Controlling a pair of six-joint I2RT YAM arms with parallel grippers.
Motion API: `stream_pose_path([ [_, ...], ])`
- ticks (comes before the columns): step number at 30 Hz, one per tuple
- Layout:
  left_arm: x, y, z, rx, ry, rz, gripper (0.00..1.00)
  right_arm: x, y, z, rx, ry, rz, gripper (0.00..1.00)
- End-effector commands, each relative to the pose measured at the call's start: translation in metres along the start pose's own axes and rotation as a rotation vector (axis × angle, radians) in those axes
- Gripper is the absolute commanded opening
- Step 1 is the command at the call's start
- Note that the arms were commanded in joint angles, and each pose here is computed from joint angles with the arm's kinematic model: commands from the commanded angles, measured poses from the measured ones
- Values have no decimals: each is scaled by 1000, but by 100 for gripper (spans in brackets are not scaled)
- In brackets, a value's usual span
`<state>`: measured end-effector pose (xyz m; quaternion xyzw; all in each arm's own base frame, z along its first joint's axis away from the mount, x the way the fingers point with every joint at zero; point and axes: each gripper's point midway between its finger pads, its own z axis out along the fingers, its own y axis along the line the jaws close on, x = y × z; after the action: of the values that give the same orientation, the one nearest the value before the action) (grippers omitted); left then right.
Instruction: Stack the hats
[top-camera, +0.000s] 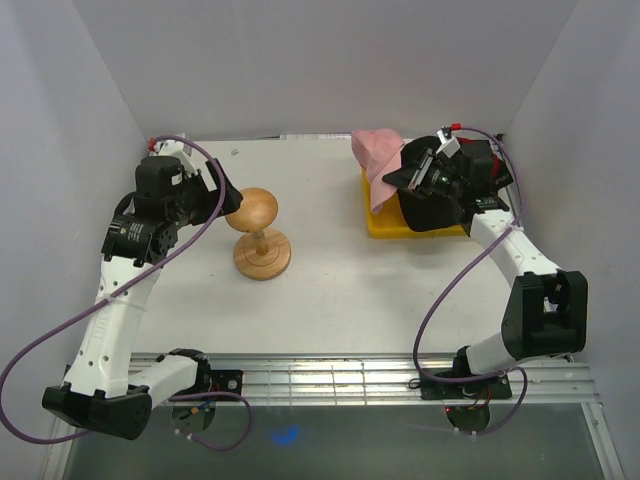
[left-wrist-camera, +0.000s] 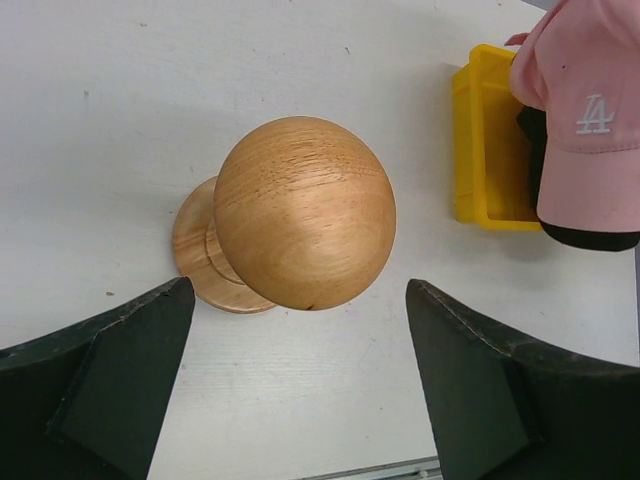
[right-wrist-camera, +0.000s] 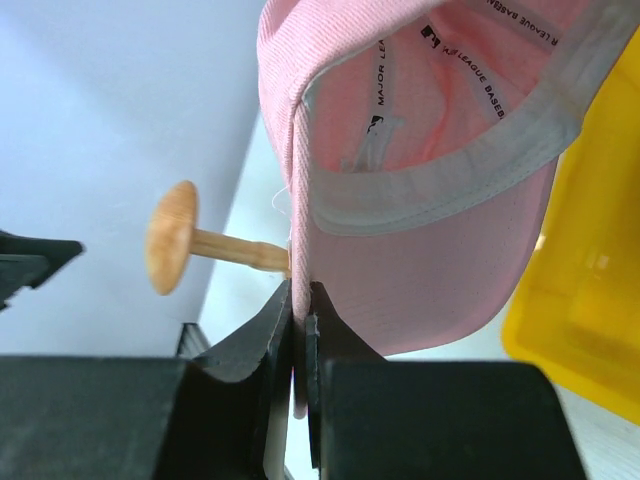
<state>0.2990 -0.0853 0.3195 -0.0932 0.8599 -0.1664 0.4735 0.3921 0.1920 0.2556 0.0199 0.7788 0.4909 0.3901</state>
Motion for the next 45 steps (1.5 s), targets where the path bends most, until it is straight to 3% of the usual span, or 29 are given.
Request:
stream_pose_path([
  [1,-9,3,-12,-20,-44,18,98,-32,58,-8,-210,-75,-65,8],
  [8,-25,1,-17,-37,-88,7,98,-44,93,-10,-377,-93,31,8],
  [13,-53,-13,-26,-14,-135,-39,98,-42,132,-1,-433,-65,15,8],
  [20,-100,-40,-45,49,-225,-75,98,0,203,12,-609,-17,118,8],
  [29,-98,-40,-34,44,-204,-79,98,41,257,25,-758,-3,261,8],
  [38,-110,-34,-40,-1,-235,-59,98,103,264,44,-823,86,413,8],
  [45,-94,-27,-24,-27,-180,-58,98,136,227,43,-759,81,493,8],
])
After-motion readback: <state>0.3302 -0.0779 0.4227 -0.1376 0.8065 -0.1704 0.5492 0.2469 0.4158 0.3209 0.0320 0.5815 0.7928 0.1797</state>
